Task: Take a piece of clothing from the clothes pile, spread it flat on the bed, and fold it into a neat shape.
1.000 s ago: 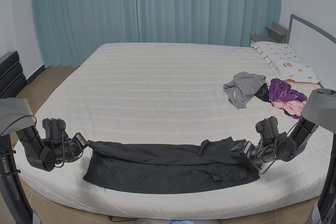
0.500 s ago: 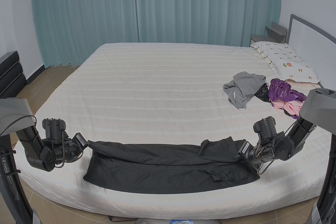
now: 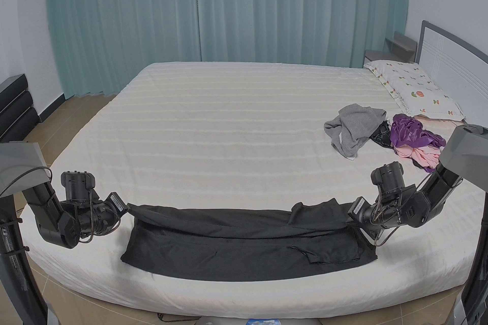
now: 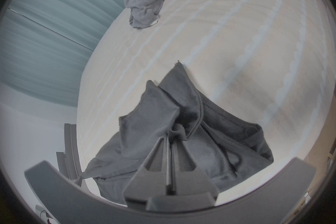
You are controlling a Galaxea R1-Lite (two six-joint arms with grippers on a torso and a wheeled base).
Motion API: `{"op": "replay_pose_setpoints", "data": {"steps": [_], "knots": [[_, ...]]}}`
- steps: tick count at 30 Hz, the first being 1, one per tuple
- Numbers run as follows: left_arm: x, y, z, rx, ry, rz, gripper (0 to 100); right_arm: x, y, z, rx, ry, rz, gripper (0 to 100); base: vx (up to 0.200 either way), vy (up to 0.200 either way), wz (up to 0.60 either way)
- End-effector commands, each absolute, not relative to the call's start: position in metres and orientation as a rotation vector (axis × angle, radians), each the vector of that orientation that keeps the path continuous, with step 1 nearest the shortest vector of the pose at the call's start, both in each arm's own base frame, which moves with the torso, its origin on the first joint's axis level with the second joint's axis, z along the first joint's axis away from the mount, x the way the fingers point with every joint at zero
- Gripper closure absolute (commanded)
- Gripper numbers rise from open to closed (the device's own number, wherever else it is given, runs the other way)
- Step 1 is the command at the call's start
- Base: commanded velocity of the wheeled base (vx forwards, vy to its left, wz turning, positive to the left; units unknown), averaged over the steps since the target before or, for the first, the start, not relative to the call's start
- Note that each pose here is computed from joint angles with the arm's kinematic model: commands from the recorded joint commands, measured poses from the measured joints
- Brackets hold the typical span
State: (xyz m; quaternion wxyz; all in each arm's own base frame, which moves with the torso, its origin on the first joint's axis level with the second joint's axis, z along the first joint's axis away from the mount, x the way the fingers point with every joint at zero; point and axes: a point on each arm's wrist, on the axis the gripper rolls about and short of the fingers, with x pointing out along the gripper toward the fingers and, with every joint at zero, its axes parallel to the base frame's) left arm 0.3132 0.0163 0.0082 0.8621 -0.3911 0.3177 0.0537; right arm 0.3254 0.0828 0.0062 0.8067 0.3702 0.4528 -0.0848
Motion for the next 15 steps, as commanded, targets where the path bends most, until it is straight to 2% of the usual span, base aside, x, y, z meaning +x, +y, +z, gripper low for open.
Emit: {"op": "replay_pose_setpoints", "data": {"steps": [1,9,15], "knots": [[0.320,0.017,0.016,-0.819,0.630,0.098,100,0.343,0.083,0.020,0.817,0.898,-0.155,100,0.000,0.000,0.00],[0.349,0.022,0.029,-0.819,0.584,0.090,100,0.393,0.082,0.041,0.856,0.738,-0.121,100,0.000,0.000,0.00],[0.371,0.026,0.040,-0.819,0.509,0.068,100,0.422,0.077,0.055,0.871,0.683,-0.121,100,0.000,0.000,0.00]]}}
